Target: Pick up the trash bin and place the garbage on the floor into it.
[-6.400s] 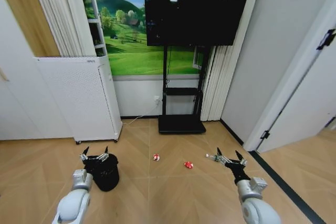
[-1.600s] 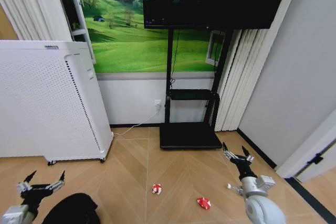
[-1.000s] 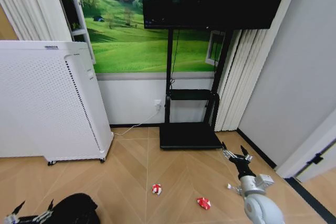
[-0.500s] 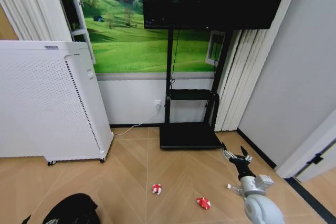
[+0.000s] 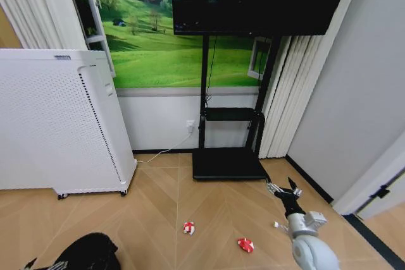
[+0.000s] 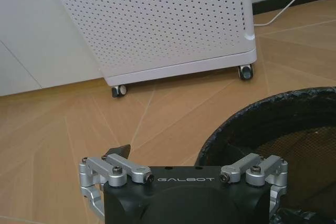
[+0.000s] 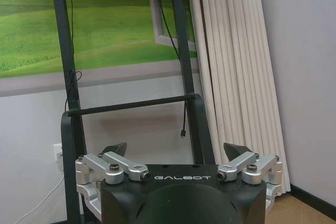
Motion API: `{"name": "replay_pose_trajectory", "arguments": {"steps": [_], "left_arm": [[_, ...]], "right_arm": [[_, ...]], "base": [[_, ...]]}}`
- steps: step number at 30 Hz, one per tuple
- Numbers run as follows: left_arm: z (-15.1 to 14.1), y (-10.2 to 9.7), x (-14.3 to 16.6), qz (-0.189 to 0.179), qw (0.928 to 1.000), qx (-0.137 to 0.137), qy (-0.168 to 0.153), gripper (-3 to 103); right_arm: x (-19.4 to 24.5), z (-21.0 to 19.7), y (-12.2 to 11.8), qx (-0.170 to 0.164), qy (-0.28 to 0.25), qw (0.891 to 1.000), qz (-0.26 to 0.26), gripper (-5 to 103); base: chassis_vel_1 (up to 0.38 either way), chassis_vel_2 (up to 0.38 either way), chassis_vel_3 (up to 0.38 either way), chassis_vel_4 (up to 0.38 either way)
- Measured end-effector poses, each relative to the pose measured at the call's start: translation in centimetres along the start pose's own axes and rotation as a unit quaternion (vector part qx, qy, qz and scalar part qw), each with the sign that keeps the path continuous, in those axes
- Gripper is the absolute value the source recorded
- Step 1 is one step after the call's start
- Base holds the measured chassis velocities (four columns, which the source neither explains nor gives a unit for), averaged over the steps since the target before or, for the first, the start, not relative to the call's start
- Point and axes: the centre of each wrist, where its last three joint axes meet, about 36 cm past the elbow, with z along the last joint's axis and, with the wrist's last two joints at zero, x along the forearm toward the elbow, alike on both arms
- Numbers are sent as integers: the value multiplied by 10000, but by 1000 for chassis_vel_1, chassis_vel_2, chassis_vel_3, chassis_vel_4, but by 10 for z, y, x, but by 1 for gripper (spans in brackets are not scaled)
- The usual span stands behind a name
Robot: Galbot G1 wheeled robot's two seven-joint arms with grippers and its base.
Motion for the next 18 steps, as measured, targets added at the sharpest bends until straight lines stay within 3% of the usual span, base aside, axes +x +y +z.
{"name": "replay_pose_trajectory", "arguments": {"steps": [11,16,18], "left_arm": [[5,-19,-4,357,9990,92,257,93],[12,-17,2,512,9980,-5,376,81],[14,-16,4,545,9977,-15,400,70]], "right_arm": [[-1,0,0,20,9,10000,16,100],[-1,0,1,3,10,10000,24,100],[-1,1,1,-4,15,10000,30,100]], "base": [[0,0,0,0],[0,0,0,0],[0,0,0,0]]}}
